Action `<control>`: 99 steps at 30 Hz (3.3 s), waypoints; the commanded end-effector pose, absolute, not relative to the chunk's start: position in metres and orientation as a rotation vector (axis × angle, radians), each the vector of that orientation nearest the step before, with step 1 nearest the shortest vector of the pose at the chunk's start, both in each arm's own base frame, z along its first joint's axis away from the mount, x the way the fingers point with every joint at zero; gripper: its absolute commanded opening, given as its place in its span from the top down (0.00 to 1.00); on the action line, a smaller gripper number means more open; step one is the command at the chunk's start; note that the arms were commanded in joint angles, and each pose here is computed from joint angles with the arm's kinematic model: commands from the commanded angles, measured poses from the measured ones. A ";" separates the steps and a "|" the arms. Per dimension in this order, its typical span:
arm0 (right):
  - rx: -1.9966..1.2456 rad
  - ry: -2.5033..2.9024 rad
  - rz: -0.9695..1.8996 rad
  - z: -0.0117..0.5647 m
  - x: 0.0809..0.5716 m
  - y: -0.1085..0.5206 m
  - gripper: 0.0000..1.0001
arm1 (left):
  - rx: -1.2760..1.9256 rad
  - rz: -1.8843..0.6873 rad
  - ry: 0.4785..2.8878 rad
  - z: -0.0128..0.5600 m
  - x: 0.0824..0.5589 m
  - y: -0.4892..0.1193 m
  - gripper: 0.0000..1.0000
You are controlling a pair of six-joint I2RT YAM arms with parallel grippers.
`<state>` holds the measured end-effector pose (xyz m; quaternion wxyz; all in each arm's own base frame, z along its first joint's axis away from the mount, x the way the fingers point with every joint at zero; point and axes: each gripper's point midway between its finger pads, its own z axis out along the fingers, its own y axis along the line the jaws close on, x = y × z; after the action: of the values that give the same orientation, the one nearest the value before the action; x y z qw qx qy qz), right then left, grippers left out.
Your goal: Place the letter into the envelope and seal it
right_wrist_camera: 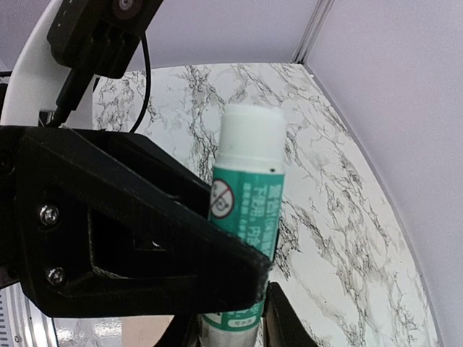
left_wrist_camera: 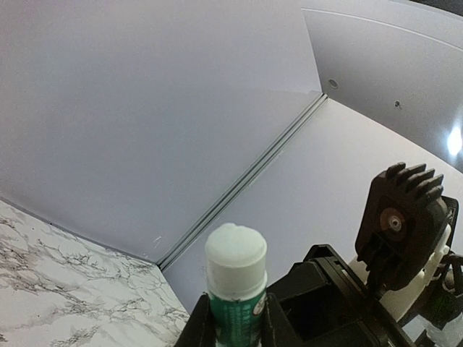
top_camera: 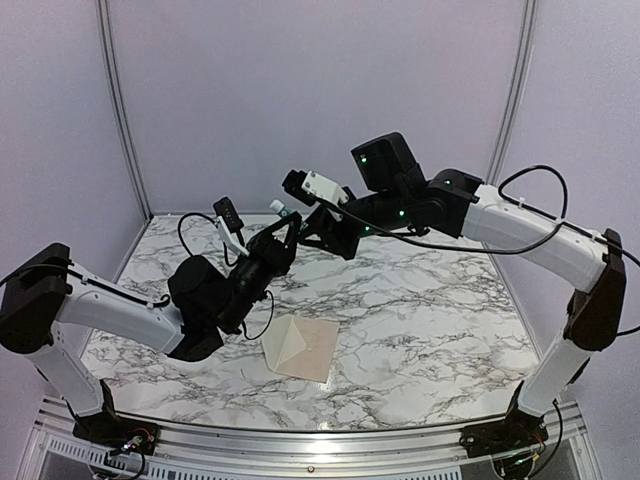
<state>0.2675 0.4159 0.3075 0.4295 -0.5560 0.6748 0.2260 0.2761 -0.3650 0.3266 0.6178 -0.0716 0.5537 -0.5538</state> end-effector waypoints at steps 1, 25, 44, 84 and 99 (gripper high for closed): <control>-1.359 1.664 0.568 0.322 0.269 0.420 0.78 | -0.168 -1.301 1.231 0.337 0.274 -0.362 1.00; -1.626 1.518 1.462 0.335 0.184 0.413 0.95 | -0.112 -1.320 1.249 0.330 0.270 -0.372 1.00; -1.348 1.717 0.598 0.305 0.280 0.379 0.48 | -0.170 -1.290 1.235 0.334 0.275 -0.363 1.00; -1.366 1.716 0.647 0.306 0.276 0.407 0.89 | -0.154 -1.200 1.360 0.309 0.277 -0.356 0.56; -1.469 1.860 0.914 0.241 0.250 0.379 0.92 | 0.888 -0.243 1.624 0.289 0.233 -0.318 0.51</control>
<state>0.2728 0.3739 0.2380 0.3231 -0.5441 0.7162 0.2944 0.2488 -0.3156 0.3150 0.6425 0.1589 0.6946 -0.2820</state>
